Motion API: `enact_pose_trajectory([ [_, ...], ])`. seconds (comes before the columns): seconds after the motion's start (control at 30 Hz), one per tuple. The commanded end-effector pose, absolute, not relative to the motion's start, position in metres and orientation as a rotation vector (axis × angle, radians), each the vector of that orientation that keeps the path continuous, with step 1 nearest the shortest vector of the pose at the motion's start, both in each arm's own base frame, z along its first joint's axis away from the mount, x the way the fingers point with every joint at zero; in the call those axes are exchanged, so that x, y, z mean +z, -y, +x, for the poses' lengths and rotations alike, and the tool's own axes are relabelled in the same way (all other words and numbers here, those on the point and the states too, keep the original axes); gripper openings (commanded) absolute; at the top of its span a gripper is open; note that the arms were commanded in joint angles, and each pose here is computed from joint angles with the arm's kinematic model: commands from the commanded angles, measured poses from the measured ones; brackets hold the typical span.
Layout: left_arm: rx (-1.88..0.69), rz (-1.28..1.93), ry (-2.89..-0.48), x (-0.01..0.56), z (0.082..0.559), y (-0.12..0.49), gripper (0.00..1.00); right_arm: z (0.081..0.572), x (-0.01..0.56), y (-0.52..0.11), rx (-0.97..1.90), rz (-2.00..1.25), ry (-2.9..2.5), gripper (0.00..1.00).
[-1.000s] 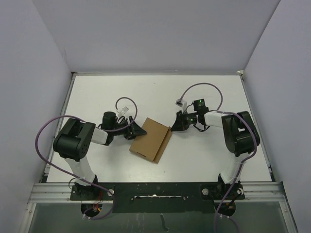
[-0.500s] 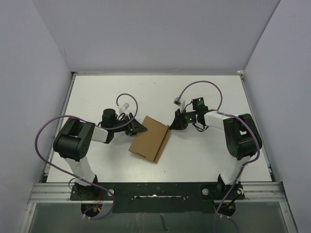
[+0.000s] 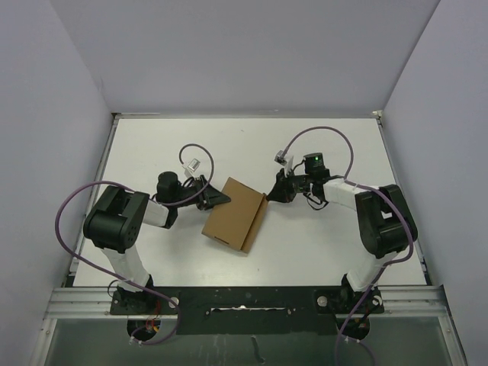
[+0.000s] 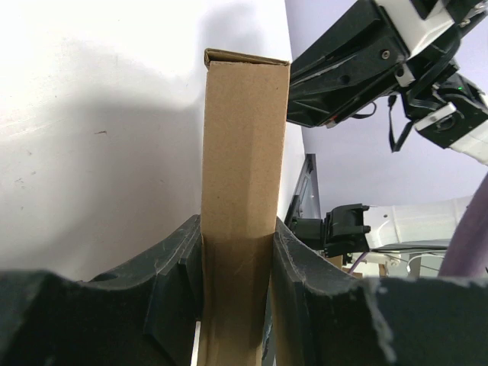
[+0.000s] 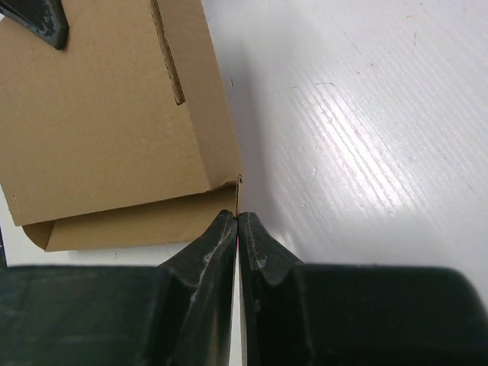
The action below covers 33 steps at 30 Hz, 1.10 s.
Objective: Fold the paper box
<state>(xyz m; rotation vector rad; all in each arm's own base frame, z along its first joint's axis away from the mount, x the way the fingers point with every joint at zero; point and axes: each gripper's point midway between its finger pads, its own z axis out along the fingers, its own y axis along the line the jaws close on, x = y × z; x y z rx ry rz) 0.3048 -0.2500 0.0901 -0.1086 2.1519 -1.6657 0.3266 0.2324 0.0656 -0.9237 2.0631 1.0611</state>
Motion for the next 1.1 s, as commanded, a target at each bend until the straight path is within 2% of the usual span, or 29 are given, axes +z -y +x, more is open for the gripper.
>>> enact_pose_trajectory([
  [0.0, -1.717, -0.056, -1.982, 0.12, 0.317, 0.248, 0.06, 0.331, 0.085, -0.237, 1.078, -0.929, -1.945, 0.06],
  [0.8, -1.722, -0.148, -2.048, 0.099, 0.318, 0.245, 0.03, 0.327, 0.094, -0.241, 1.003, -1.0, -1.842, 0.08],
  [1.07, -1.76, -0.155, -2.027, 0.108, 0.318, 0.245, 0.03, 0.326, 0.104, -0.244, 0.973, -1.037, -1.835, 0.08],
])
